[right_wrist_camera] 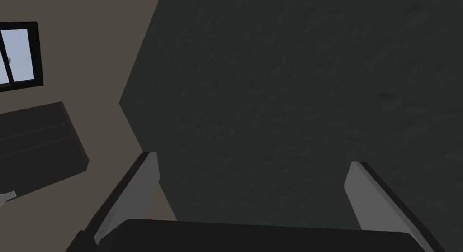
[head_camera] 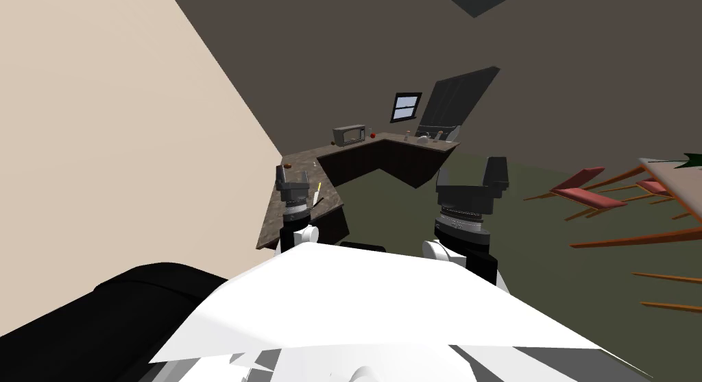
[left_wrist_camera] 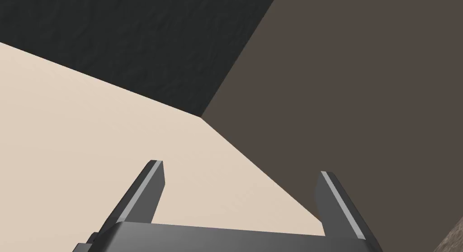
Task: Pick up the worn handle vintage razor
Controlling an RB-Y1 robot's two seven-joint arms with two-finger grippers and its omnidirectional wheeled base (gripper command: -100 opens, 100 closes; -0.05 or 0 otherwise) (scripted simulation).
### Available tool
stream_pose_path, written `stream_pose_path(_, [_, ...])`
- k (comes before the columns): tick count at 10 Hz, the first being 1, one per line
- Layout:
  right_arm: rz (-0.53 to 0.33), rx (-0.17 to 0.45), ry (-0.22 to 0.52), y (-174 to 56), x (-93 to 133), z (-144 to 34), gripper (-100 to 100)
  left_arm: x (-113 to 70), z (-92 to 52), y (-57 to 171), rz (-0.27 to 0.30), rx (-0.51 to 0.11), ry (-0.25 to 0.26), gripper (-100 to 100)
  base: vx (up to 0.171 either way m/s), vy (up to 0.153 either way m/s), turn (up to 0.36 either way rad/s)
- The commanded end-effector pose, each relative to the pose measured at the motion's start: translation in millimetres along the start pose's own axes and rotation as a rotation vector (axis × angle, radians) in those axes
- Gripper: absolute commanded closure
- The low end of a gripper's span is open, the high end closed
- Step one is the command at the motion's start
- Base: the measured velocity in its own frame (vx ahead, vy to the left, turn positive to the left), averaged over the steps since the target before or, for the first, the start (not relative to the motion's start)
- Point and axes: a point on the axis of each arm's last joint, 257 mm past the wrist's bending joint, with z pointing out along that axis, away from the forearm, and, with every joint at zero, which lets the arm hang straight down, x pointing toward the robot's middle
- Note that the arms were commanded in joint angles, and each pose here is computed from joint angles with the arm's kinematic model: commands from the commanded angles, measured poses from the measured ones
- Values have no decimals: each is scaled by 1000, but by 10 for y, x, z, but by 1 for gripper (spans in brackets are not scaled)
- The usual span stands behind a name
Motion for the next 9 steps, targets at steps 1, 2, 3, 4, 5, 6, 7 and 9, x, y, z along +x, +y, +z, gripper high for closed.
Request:
stream_pose_path(1, [0,0,0,0,0,0,0,-9,-20,80,4,-36,27,-100,-4,-2,-27])
stream_pose_path(2, [0,0,0,0,0,0,0,-35,-41,155,5,-69,42,-100,-8,-1,-29])
stream_pose_path(3, [0,0,0,0,0,0,0,-81,-70,248,5,-110,53,-100,-12,-3,-33])
stream_pose_path(4, [0,0,0,0,0,0,0,-148,-107,354,3,-157,59,-100,-15,-5,-53])
stream_pose_path(5, [0,0,0,0,0,0,0,-229,-151,456,-1,-205,62,-100,-18,-5,-64])
stream_pose_path(6, [0,0,0,0,0,0,0,-230,-154,473,1,-213,64,-100,-14,-2,-8])
stream_pose_path(7, [0,0,0,0,0,0,0,-331,-208,586,-4,-268,61,-100,-14,-6,-31])
stream_pose_path(9, [0,0,0,0,0,0,0,-452,-273,707,-9,-329,51,-100,-14,-6,-37])
